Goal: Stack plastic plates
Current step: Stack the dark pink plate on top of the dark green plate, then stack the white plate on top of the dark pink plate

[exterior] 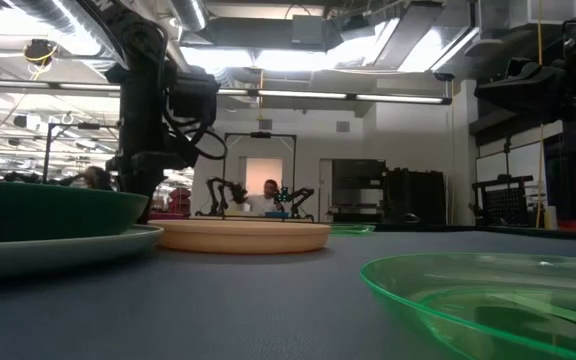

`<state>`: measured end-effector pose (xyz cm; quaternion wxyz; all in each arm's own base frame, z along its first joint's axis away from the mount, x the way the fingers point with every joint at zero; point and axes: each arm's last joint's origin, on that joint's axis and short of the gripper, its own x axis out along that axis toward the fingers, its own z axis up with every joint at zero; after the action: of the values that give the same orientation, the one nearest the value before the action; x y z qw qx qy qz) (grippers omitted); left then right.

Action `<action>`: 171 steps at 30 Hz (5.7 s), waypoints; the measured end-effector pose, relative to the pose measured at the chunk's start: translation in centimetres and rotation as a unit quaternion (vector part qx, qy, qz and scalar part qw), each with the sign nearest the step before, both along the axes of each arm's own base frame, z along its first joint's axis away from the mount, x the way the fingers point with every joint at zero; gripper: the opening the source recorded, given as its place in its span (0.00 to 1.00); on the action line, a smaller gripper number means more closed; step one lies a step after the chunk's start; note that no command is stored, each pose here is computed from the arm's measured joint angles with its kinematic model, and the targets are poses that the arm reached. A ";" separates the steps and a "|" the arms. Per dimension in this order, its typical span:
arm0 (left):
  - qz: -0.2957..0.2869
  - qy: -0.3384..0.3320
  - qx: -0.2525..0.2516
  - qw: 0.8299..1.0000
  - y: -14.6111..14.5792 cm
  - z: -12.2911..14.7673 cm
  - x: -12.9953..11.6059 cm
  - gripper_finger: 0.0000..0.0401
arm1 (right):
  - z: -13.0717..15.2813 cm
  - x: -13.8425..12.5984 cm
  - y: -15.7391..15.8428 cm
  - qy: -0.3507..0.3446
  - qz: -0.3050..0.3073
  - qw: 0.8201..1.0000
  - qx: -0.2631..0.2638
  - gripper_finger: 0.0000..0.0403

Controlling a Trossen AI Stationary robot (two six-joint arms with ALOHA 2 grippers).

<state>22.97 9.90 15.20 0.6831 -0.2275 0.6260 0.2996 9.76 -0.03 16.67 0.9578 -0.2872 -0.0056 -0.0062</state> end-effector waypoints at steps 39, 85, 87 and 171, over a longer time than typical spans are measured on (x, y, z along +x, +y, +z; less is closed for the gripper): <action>-0.069 0.027 0.050 0.996 -3.9 8.6 3.9 0.01 | 0.0 0.0 0.0 0.000 0.000 1.000 0.000 0.00; -0.013 -0.122 -0.059 0.991 -26.4 13.3 2.0 0.01 | 0.0 0.0 0.0 0.000 0.000 1.000 0.000 0.00; -0.018 -0.111 -0.069 0.991 -26.9 12.6 2.3 0.01 | 0.0 0.0 0.0 0.000 0.000 1.000 0.000 0.00; -0.035 -0.028 -0.089 0.995 -31.3 2.6 6.8 0.29 | 0.0 0.0 0.0 0.000 0.000 1.000 0.000 0.00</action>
<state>29.73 -21.39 17.80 0.6874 -0.2742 0.6383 0.2120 9.76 -0.03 16.67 0.9579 -0.2870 -0.0058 -0.0062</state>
